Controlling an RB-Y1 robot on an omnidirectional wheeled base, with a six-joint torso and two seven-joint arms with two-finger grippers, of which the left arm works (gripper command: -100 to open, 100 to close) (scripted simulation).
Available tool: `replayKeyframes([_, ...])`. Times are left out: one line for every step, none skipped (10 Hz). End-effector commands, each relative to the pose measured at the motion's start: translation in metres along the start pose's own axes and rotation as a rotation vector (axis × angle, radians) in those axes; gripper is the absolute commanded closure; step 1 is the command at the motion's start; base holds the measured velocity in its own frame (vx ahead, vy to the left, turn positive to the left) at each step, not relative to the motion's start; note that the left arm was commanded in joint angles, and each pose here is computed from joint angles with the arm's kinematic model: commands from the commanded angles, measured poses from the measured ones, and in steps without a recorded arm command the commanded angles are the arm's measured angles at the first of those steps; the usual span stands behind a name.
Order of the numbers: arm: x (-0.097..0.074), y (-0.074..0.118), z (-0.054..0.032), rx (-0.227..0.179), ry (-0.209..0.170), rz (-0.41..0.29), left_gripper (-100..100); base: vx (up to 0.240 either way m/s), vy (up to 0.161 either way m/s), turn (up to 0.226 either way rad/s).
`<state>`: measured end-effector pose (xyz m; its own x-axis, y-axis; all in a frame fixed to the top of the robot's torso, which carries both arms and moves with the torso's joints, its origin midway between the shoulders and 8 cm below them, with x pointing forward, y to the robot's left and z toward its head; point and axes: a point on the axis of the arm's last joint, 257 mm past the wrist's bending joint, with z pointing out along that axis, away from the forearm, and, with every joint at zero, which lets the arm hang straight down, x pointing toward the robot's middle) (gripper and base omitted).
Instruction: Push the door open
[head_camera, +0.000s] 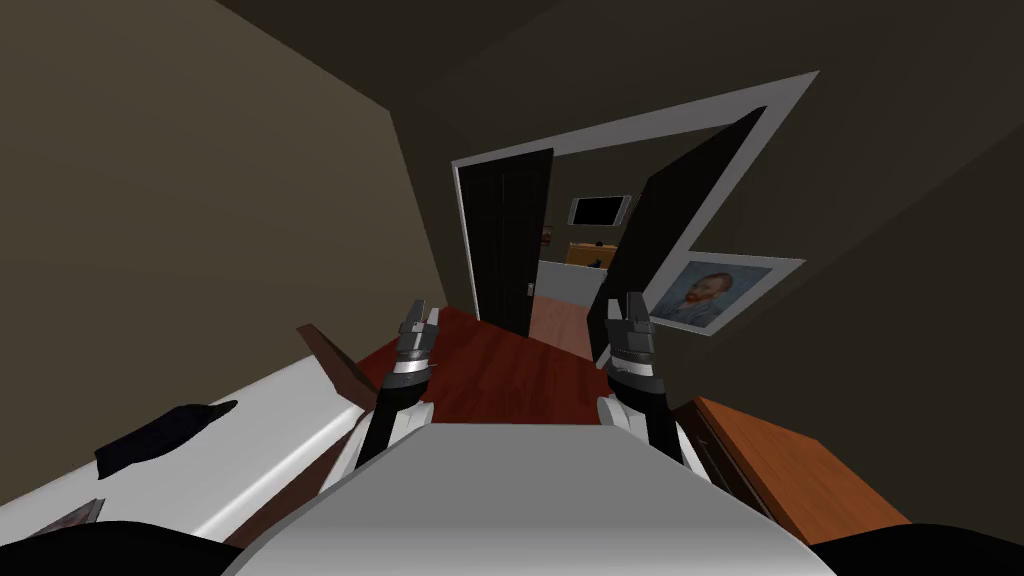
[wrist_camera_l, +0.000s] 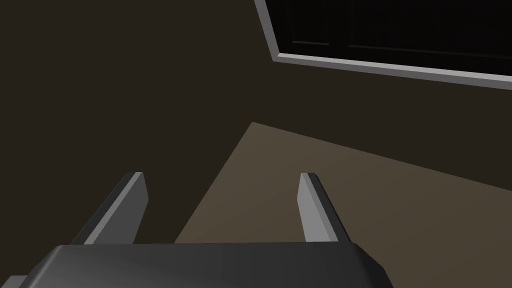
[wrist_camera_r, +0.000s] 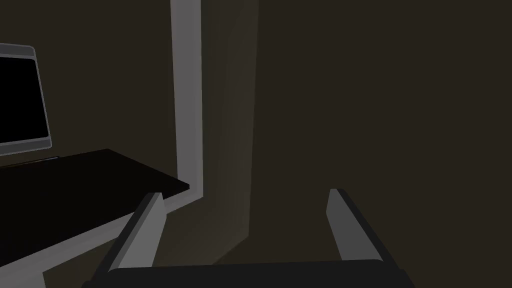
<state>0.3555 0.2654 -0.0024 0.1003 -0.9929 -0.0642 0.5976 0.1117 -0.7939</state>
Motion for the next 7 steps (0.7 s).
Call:
replayKeyframes([0.004,0.012,-0.0018,-0.017,0.012,-0.005,-100,0.083,-0.030,-0.049])
replayKeyframes([0.005,0.016,-0.0023,-0.022,0.015,-0.006,-100,0.117,-0.036,-0.044])
replayKeyframes([0.006,0.023,-0.0035,-0.031,0.021,-0.008,-100,0.129,-0.017,-0.026])
replayKeyframes([0.007,0.026,-0.0041,-0.036,0.024,-0.010,-100,0.109,-0.019,-0.022])
replayKeyframes([0.010,0.036,-0.0058,-0.050,0.031,-0.014,-100,0.120,-0.020,-0.036])
replayKeyframes([0.011,0.041,-0.0068,-0.057,0.035,-0.016,-100,0.120,-0.015,-0.037])
replayKeyframes([0.013,0.046,-0.0077,-0.063,0.039,-0.017,-100,0.096,-0.018,-0.033])
